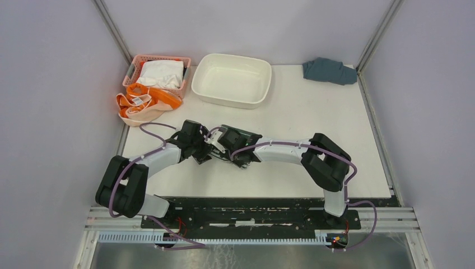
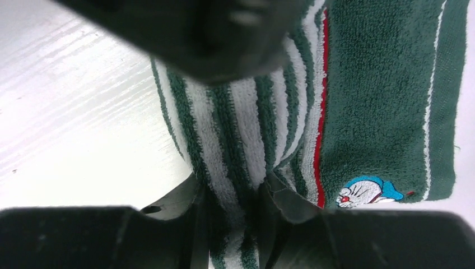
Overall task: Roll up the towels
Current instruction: Roll the towel at the center of the board.
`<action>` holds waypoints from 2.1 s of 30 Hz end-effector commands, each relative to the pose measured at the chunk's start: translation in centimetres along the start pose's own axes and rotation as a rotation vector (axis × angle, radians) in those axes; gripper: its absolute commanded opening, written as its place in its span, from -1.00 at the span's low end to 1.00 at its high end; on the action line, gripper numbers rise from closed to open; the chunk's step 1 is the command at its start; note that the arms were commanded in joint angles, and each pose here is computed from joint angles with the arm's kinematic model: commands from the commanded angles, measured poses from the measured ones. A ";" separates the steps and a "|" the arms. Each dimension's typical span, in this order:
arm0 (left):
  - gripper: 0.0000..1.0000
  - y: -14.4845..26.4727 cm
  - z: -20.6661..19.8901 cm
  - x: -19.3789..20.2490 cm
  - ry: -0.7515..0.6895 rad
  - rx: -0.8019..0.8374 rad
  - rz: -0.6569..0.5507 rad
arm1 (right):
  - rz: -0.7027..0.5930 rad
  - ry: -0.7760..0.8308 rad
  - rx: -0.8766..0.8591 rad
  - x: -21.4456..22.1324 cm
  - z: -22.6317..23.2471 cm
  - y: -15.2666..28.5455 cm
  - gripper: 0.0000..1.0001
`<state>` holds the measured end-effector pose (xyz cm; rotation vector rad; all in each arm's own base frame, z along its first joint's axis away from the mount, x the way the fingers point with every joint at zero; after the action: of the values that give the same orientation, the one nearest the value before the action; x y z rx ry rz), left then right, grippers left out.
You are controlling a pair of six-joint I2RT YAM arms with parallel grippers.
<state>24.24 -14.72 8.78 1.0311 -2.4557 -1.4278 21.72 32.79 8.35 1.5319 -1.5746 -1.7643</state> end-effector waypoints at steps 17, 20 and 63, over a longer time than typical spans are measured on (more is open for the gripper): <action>0.70 7.2 3.0 1.4 0.098 0.010 -0.107 | 0.357 -0.534 -0.792 1.7 3.7 -0.3 -0.57; 0.70 7.3 3.6 1.9 0.119 0.002 -0.102 | 0.373 -0.629 -0.865 1.6 3.2 -1.2 -0.58; 0.43 -1.0 5.6 1.7 -0.005 -0.240 0.070 | -0.129 -0.027 0.022 -1.2 3.4 5.3 0.38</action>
<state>23.66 -14.33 8.26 1.0025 -2.4115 -1.3506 16.27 33.66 15.88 1.6131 -1.4046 -2.0238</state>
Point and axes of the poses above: each gripper's point midway between its finger pads, its own y axis back along the fingers, its own z axis along the line the jaws close on, x = y × z, the point moved 7 cm from there along y, back along the fingers, and after that the axes turned 2 degrees about -y, right-handed, at the moved point
